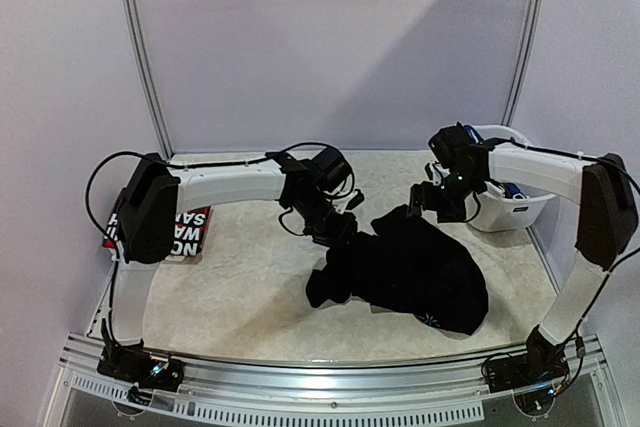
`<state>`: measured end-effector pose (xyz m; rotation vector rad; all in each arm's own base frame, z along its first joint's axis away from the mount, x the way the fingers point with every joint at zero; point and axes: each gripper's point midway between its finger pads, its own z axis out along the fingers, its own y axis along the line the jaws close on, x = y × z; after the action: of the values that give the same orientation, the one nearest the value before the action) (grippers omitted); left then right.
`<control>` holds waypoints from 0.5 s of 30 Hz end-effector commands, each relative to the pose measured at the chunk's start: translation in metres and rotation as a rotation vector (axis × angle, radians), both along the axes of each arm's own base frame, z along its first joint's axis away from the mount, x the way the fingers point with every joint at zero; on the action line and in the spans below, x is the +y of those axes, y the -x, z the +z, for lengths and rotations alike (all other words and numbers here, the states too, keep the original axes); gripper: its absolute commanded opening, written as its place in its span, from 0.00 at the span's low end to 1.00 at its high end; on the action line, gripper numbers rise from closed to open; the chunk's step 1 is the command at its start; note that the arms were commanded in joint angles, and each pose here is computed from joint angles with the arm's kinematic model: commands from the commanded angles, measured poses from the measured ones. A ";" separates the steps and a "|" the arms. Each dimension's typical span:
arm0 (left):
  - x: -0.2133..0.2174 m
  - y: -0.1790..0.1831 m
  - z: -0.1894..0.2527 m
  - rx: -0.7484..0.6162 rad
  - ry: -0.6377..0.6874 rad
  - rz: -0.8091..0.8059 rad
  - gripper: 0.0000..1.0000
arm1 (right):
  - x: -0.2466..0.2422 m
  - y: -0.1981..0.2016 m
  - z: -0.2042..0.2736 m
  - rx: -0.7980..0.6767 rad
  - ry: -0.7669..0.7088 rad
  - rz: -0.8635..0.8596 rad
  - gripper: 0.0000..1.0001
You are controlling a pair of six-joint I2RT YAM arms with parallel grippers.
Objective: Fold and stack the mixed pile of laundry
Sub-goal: Pick up the crumpled T-shirt from the corner of the board.
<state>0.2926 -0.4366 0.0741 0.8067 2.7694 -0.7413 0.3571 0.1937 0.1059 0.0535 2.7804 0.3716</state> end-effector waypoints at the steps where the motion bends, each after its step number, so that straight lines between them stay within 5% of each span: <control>1: -0.001 0.013 -0.002 0.019 0.007 -0.015 0.25 | 0.010 -0.037 -0.011 -0.002 -0.007 0.079 0.84; 8: 0.006 0.021 0.001 0.020 0.013 -0.005 0.04 | 0.018 -0.091 -0.039 0.022 0.045 0.148 0.79; 15: 0.016 0.030 0.002 0.023 0.012 0.013 0.00 | 0.017 -0.122 -0.067 0.054 0.086 0.173 0.77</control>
<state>0.2703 -0.4179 0.0572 0.7793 2.8300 -0.7377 0.4739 0.2162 0.0529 -0.1467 2.8129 0.3342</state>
